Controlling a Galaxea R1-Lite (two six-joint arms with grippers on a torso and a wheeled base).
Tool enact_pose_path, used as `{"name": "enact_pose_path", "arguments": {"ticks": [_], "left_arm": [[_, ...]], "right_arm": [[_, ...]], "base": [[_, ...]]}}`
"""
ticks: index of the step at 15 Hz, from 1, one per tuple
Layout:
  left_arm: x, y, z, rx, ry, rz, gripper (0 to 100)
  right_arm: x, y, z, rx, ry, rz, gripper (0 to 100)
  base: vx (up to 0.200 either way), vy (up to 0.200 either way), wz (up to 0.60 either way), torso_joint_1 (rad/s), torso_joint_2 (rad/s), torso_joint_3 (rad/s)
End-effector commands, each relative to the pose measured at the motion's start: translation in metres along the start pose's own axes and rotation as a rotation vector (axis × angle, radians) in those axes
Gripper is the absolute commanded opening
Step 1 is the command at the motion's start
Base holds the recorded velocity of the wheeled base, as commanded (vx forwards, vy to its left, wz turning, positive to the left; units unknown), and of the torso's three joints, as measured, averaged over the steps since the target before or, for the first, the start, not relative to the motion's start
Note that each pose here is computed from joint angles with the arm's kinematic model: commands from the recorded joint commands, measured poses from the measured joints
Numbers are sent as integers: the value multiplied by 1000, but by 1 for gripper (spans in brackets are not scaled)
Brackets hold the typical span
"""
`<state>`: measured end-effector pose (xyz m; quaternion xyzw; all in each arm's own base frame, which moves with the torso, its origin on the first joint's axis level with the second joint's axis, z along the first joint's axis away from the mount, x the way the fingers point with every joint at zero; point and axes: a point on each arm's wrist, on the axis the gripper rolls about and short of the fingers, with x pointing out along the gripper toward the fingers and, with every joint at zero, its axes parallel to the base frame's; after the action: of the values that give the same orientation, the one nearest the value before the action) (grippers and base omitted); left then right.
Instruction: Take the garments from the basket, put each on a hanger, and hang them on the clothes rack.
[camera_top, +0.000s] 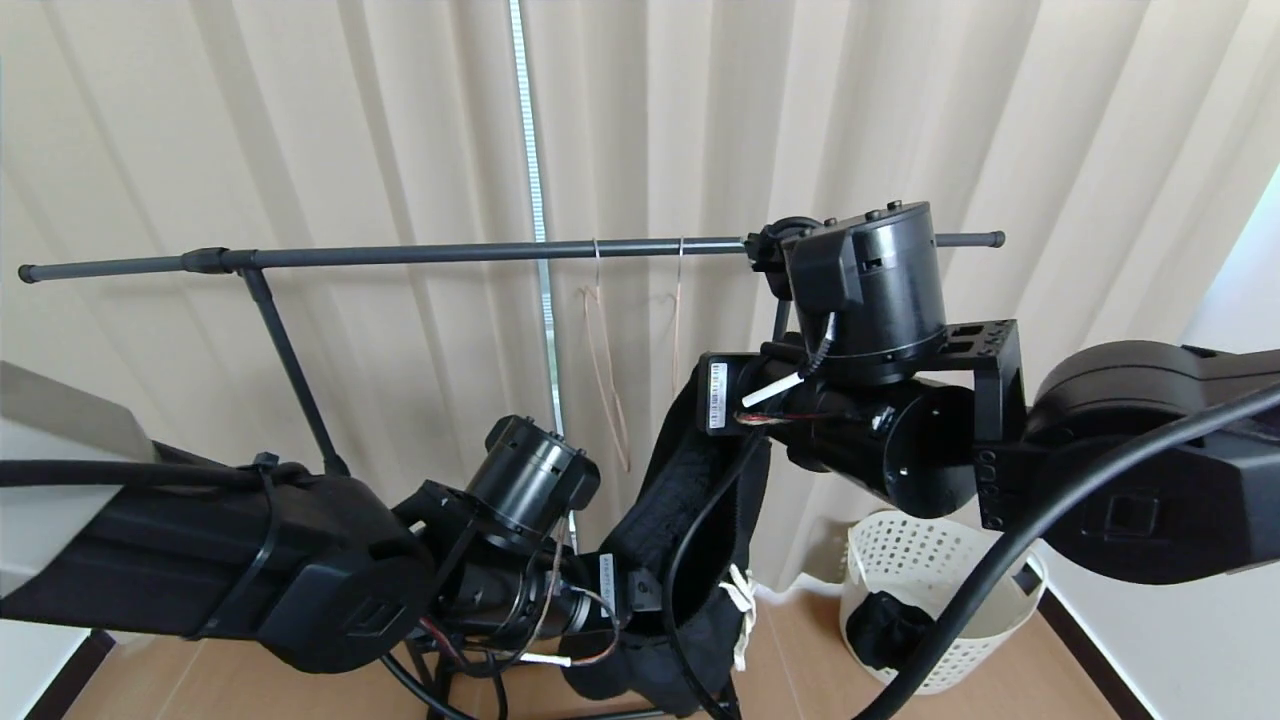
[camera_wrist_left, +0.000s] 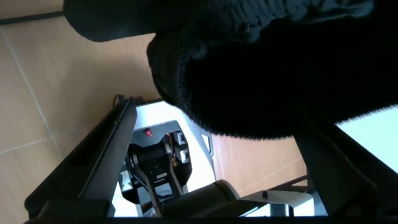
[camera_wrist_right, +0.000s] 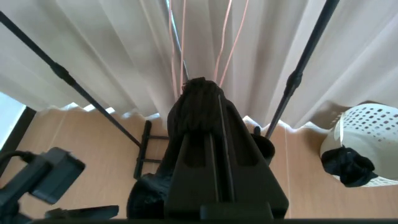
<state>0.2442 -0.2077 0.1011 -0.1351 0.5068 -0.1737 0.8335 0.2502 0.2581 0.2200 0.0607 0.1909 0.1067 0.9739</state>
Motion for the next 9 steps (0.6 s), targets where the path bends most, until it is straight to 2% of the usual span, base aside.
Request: {"name": "enact_pose_path", "arguments": {"ticks": [1,5,6,8,9], "left_arm": [[11,6,4,-18,7,23,100],[25,12,0,-15,16,96,100],[25,14,-2,-14,21,104,0],[21,15,-6,-5,20,124,0],[17,14,-6,-1,-2,138,0]], "right_arm": [[-13,1,7,11,-16,23,0],[-21,-2,14,22,-31,29,0],[-22,-5,16,26,-36,23,0],[-18,-18,23,37,-47,-17,0],[-15,-25,25,40,-46,-39,0]], "base": [[0,0,0,0,0,0],[0,0,0,0,0,0],[0,0,0,0,0,0],[0,0,0,0,0,0],[0,0,0,0,0,0]]}}
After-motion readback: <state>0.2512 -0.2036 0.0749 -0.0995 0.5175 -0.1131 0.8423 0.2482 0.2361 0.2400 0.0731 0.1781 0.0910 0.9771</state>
